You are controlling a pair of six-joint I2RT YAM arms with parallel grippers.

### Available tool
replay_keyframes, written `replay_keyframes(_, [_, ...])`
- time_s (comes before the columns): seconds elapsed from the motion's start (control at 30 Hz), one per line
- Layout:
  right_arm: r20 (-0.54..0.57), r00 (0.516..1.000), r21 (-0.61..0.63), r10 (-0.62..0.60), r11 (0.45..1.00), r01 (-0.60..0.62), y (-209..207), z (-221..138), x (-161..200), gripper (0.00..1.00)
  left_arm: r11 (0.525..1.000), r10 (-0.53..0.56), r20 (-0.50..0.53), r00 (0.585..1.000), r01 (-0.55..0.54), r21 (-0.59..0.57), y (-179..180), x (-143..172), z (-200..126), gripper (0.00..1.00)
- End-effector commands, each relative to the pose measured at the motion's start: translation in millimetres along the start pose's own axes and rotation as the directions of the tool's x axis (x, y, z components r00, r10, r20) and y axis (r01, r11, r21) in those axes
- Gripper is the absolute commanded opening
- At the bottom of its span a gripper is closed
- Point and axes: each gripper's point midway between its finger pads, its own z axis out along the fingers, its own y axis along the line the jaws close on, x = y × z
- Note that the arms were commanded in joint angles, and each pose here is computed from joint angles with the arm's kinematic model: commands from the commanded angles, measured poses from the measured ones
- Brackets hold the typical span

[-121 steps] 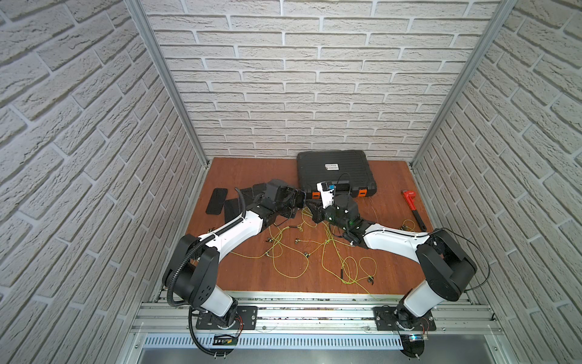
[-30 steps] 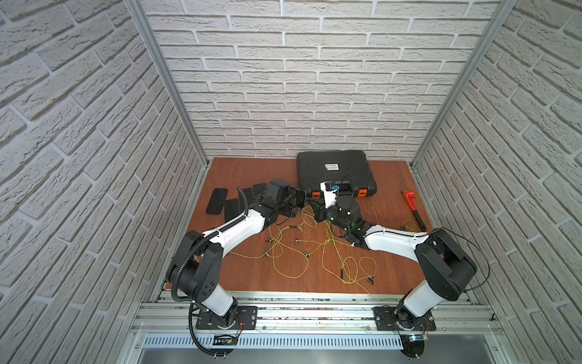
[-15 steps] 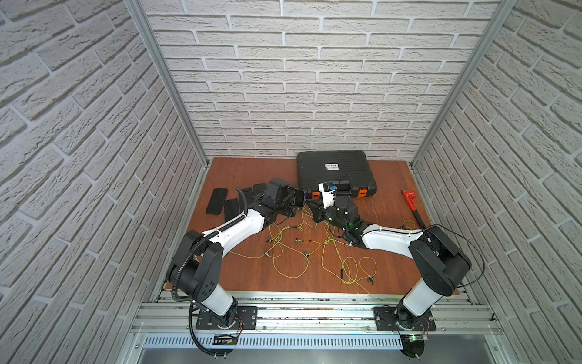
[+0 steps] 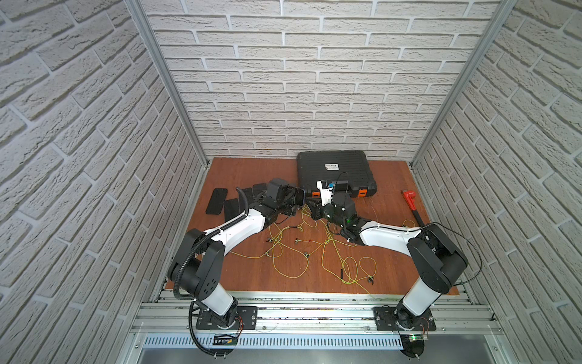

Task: Plug wired earphones into phones
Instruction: Insert the wired earphone into the phone.

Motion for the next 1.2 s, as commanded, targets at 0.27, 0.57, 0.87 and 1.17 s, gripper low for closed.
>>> replay_keyframes(0.27, [-0.002, 0.999, -0.047, 0.042, 0.998, -0.042, 11.6, 12.2, -11.8, 0.06, 0.992, 0.053, -0.107, 0.993, -0.040, 0.119, -35.9, 34.4, -4.6, 0.00])
replay_keyframes(0.57, [-0.237, 0.966, -0.016, 0.102, 0.994, -0.109, -18.5, -43.9, -8.6, 0.66, 0.991, 0.137, -0.023, 0.990, -0.137, -0.006, 0.7, 2.0, 5.2, 0.00])
replay_keyframes(0.87, [-0.326, 0.925, 0.041, 0.196, 0.980, -0.194, -22.9, -74.2, -18.4, 0.53, 0.933, 0.343, -0.106, 0.933, -0.351, -0.077, 2.8, 25.6, 31.5, 0.00])
replay_keyframes(1.17, [-0.304, 0.905, 0.065, 0.297, 0.954, -0.291, -33.0, -46.0, -15.5, 0.45, 0.920, 0.381, -0.161, 0.911, -0.390, -0.034, -7.3, 50.1, 37.6, 0.00])
